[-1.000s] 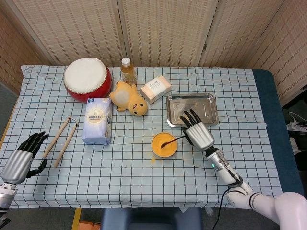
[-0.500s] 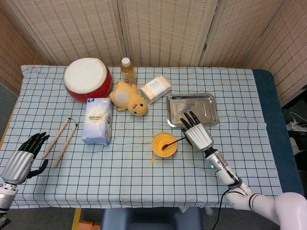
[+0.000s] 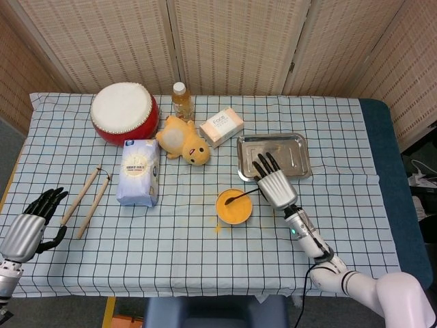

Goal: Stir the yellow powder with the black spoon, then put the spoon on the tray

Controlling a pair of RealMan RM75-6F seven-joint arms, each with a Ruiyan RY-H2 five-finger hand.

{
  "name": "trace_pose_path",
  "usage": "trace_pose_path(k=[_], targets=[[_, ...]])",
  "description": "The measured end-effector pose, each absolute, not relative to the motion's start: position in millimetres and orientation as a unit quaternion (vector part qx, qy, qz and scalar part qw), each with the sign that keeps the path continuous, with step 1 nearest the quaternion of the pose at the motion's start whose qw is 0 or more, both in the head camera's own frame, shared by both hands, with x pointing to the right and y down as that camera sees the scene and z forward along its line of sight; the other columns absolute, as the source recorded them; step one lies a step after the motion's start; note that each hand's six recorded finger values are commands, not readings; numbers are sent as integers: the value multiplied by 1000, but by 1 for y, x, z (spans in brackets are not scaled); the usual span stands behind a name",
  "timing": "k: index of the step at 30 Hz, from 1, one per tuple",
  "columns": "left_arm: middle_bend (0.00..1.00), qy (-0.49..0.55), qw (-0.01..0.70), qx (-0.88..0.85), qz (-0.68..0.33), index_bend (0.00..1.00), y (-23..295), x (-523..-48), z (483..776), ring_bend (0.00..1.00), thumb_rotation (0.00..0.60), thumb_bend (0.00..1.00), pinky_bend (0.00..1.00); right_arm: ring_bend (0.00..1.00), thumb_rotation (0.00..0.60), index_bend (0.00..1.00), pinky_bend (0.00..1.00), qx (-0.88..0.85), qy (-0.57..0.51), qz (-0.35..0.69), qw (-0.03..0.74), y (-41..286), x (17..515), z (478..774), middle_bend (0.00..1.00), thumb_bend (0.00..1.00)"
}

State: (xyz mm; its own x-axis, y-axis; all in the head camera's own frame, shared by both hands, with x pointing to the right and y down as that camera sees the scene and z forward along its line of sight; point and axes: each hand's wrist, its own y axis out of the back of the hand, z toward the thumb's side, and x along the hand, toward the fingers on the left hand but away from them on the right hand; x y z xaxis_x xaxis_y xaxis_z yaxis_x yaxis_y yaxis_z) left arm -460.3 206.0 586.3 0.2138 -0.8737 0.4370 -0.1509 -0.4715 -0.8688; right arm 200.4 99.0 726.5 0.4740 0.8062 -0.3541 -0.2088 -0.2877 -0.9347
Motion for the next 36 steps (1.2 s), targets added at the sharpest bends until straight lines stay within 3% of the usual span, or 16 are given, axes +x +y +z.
trace_pose_path(k=[8,24,36], targets=[[0,366,348,-706,-496,0,209,-456,585,0,600,453,190,0,600,820,70,-661,-237,442,557,101,201,720,184,476],[0,365,342,-709,-498,0,208,-457,587,0,600,454,190,0,600,837,72,-670,-215,451,549,99,191,740,191,476],[0,364,345,-708,-497,0,209,-455,586,0,600,454,190,0,600,840,72,-684,-208,444,541,112,200,729,192,477]])
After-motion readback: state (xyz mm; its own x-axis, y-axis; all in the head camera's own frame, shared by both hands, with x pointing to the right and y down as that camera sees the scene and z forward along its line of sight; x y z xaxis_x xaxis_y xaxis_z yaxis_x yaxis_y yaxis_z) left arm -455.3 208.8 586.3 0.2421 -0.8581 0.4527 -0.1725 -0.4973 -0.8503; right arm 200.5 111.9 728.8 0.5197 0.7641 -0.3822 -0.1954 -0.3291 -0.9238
